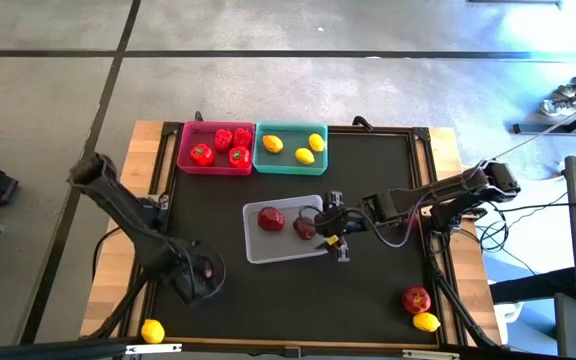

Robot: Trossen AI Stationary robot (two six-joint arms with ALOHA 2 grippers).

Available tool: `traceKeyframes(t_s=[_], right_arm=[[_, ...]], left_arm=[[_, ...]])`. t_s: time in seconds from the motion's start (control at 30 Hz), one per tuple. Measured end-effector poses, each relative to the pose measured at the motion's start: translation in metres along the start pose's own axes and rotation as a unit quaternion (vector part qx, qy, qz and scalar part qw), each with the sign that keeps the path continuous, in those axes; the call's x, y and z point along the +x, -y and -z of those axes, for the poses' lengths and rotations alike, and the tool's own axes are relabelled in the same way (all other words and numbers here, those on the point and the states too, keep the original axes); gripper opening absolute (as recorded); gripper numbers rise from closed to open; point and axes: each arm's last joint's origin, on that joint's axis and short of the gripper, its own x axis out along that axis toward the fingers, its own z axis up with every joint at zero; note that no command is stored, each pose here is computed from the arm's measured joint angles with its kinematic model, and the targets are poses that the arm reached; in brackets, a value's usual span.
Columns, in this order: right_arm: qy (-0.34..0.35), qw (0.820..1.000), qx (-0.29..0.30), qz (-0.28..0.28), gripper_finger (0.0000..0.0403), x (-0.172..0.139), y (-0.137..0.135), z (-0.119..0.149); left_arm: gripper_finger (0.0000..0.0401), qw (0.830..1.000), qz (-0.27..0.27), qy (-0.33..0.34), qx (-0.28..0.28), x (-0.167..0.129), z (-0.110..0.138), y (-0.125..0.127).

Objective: Sort produce into baskets
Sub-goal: Put the dark red apple into the transparent bin

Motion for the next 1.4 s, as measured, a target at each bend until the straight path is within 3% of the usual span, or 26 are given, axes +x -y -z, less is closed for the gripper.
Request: traceKeyframes(t_s=[0.17,0.4,0.57,0.8,0.93,1.13,1.4], right_arm=[[-0.003,1.000,-0.007,-0.008,0.0301,-0.003,-0.010,0.002],[-0.008,1.000,-0.007,0.004,0.0301,-0.003,-0.021,0.012],[0.028,1.000,0.002,0.002,0.0301,0.010,-0.023,0.019],[0.028,0.999,0.002,0.015,0.0301,0.012,-0.022,0.021],[0.028,0.999,-0.003,0.016,0.0301,0.012,-0.022,0.021],[0.027,1.000,-0.004,0.016,0.0301,0.012,-0.022,0.021],[0.028,0.999,-0.017,0.025,0.0301,0.012,-0.021,0.021]], left_arm=[[0.0320,0.993,0.047,0.110,0.014,-0.021,-0.023,-0.007],[0.0322,0.962,0.092,0.246,0.079,-0.032,-0.058,0.002],[0.0314,0.937,0.108,0.303,0.134,-0.022,-0.087,0.009],[0.0312,0.910,0.099,0.370,0.156,0.011,-0.117,-0.001],[0.0312,0.902,0.097,0.390,0.155,0.033,-0.124,-0.010],[0.0318,0.911,0.063,0.376,0.159,0.072,-0.127,-0.017],[0.0320,0.918,0.043,0.338,0.202,0.099,-0.122,-0.011]])
